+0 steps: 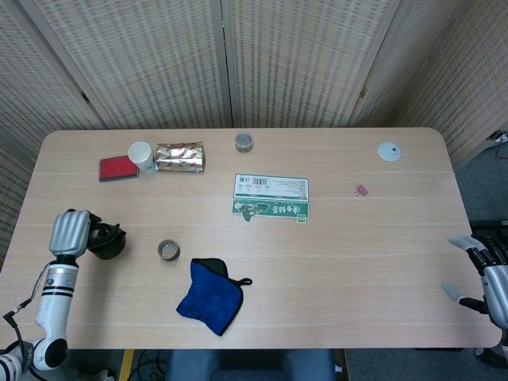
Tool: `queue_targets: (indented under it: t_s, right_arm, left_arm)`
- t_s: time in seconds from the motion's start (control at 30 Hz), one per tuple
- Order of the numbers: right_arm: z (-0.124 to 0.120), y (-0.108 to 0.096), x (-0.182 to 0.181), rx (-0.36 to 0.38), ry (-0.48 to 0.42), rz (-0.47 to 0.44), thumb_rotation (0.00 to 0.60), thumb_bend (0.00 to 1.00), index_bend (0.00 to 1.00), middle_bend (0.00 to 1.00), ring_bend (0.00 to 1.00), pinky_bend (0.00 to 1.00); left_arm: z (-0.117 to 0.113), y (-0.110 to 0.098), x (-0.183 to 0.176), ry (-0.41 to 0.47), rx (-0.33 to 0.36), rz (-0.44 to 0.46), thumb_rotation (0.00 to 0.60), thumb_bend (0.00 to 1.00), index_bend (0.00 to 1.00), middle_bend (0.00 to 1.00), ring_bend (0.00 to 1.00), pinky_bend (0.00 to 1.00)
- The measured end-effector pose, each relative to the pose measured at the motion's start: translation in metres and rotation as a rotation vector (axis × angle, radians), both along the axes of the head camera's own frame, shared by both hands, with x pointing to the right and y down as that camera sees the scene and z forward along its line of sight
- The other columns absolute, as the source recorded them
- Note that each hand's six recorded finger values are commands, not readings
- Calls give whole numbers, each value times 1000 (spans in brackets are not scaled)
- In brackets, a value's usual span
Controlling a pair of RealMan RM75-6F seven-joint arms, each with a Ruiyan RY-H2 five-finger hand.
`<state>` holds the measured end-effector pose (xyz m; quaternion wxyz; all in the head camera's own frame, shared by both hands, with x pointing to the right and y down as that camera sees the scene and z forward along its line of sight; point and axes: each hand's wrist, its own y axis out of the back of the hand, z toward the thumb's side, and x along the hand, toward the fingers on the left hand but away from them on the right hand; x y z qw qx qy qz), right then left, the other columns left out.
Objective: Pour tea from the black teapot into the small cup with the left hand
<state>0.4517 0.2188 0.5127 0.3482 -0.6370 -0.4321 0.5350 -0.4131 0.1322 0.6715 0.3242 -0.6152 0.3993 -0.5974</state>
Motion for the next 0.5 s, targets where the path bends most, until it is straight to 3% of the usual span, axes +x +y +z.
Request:
queue_targets:
  t_s: [0.37, 0.5]
  right_arm:
    - [2, 1, 2, -5, 0, 4, 600, 115, 238, 238, 152, 177]
    - [1, 2, 2, -3, 2, 5, 600, 116, 238, 238, 152, 177]
  left_arm:
    - [-3, -1, 14, 13, 7, 65, 391, 376, 1000, 1000, 929, 439]
    - [-4, 0, 24, 20, 8, 107, 390, 384, 1000, 1000, 929, 439]
